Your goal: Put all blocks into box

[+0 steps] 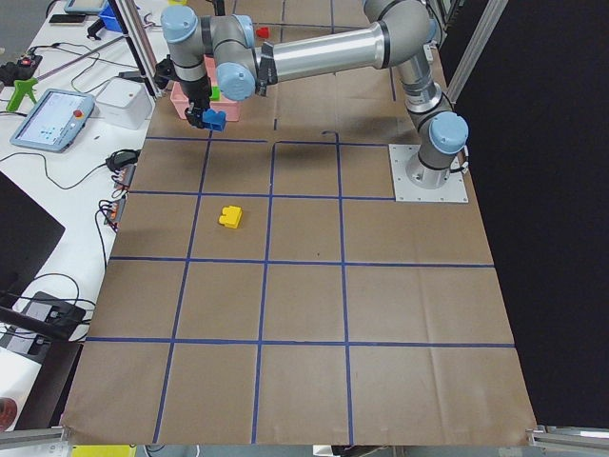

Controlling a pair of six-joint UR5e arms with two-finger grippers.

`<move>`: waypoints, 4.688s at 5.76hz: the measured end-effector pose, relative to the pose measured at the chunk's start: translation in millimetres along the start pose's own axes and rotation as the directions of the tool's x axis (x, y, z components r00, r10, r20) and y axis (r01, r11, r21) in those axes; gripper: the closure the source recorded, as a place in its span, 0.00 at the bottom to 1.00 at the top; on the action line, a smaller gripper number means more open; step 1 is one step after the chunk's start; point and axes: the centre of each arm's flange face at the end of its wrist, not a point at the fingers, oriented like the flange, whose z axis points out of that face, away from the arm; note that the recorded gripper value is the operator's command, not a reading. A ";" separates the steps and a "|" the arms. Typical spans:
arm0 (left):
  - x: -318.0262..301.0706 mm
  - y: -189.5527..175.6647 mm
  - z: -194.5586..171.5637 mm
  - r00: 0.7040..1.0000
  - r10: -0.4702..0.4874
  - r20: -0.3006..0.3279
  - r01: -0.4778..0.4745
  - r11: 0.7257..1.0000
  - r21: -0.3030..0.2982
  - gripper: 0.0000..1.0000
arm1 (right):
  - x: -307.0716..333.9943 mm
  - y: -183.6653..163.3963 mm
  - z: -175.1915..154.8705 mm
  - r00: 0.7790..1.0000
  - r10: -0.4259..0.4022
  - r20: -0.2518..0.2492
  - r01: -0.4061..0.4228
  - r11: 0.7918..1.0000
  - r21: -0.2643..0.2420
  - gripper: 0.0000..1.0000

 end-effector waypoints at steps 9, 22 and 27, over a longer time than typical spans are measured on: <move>211.3 -60.5 164.9 0.993 -0.116 -0.029 0.117 0.992 0.056 0.01 | 169.2 189.7 143.8 0.958 0.207 -0.200 -0.161 0.962 0.222 0.01; -208.5 38.1 53.4 0.808 0.587 0.050 -0.584 0.809 -0.064 0.01 | 67.2 71.0 55.5 0.987 0.156 0.036 -0.159 0.983 0.095 0.92; -257.4 99.2 96.7 -0.050 0.995 -0.085 -0.999 -0.048 0.024 0.03 | -60.3 -49.3 110.3 0.980 0.137 0.141 -0.149 0.986 0.076 0.01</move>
